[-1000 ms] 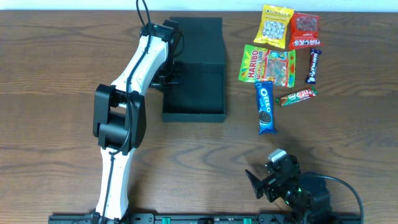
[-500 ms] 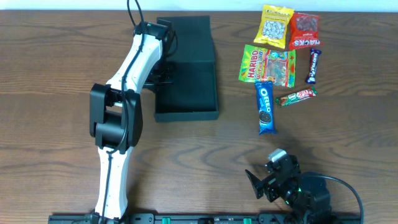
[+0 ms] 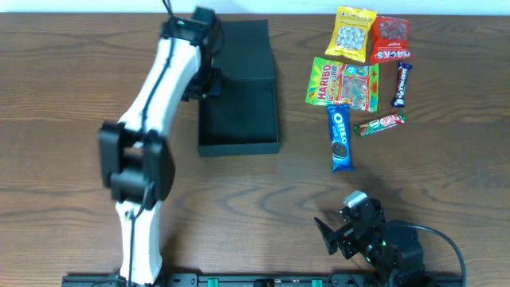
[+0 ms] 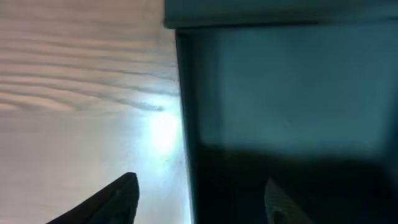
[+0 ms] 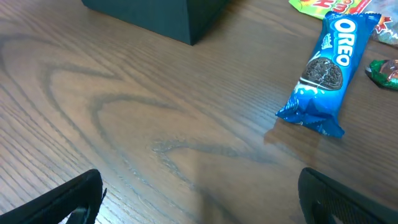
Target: Pack container
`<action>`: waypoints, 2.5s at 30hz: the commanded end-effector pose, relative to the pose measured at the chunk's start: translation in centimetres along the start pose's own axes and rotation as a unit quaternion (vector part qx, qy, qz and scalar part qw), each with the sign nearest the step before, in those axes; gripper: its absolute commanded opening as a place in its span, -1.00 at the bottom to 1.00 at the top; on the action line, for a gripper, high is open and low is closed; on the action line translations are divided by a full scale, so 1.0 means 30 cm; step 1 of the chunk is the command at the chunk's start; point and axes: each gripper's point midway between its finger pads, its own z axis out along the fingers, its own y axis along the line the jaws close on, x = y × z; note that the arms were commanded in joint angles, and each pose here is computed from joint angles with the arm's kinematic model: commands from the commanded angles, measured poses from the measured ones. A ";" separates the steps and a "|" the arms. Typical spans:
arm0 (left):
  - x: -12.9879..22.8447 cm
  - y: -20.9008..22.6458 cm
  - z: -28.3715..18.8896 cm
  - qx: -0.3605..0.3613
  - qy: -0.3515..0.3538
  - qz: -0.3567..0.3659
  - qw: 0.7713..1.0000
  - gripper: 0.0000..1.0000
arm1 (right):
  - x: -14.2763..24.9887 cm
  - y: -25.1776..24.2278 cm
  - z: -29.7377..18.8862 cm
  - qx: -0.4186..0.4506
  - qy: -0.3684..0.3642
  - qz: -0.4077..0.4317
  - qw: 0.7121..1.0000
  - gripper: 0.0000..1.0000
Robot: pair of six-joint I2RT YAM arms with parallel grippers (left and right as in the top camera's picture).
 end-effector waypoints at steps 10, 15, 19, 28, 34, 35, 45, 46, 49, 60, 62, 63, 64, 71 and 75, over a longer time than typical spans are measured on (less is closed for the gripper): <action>0.238 -0.077 -0.641 0.135 -0.155 0.132 0.970 0.46 | 0.007 0.006 0.003 -0.004 0.002 -0.009 1.000 0.99; 0.287 -0.063 -0.689 0.134 -0.165 0.136 0.968 0.47 | -0.007 0.005 0.003 -0.003 -0.007 -0.011 1.000 0.99; 0.309 -0.060 -0.693 0.135 -0.158 0.136 0.969 0.47 | -0.056 0.013 0.001 -0.011 -0.037 -0.017 0.999 0.98; 0.345 -0.049 -0.659 0.129 -0.144 0.149 0.970 0.50 | -0.253 0.166 -0.064 -0.188 -0.108 0.276 0.936 0.99; 0.341 -0.051 -0.640 0.128 -0.141 0.156 0.969 0.54 | -0.429 0.153 -0.144 -0.207 -0.223 0.253 0.918 0.98; 0.339 -0.051 -0.639 0.127 -0.142 0.157 0.969 0.55 | -0.465 0.135 -0.162 -0.200 -0.250 0.248 0.915 0.98; 0.313 -0.042 -0.640 0.114 -0.158 0.168 0.966 0.91 | -0.618 -0.102 -0.075 -0.054 -0.179 0.181 0.966 0.98; 0.309 -0.031 -0.639 0.105 -0.159 0.167 0.967 0.90 | -0.643 -0.141 -0.054 -0.038 -0.161 0.172 0.971 0.99; 0.297 0.016 -0.631 0.062 -0.161 0.160 0.972 0.90 | -0.703 -0.256 0.025 -0.001 -0.103 0.145 0.984 0.99; 0.291 0.050 -0.628 0.032 -0.162 0.155 0.974 0.90 | -0.640 -0.706 0.477 0.153 0.114 0.167 0.967 0.98; 0.291 0.050 -0.628 0.032 -0.162 0.155 0.974 0.90 | -0.598 -0.755 0.552 0.166 0.135 0.170 0.962 0.98; 0.291 0.050 -0.628 0.032 -0.162 0.155 0.974 0.90 | -0.575 -0.777 0.590 0.170 0.145 0.171 0.960 0.98; 0.291 0.050 -0.628 0.032 -0.162 0.155 0.974 0.90 | -0.542 -0.806 0.635 0.178 0.156 0.172 0.956 0.99; 0.291 0.050 -0.628 0.032 -0.162 0.155 0.974 0.91 | -0.389 -0.872 0.813 0.182 0.197 0.181 0.946 0.92; 0.291 0.050 -0.628 0.032 -0.162 0.155 0.974 0.90 | -0.339 -0.885 0.838 0.189 0.210 0.182 0.942 0.76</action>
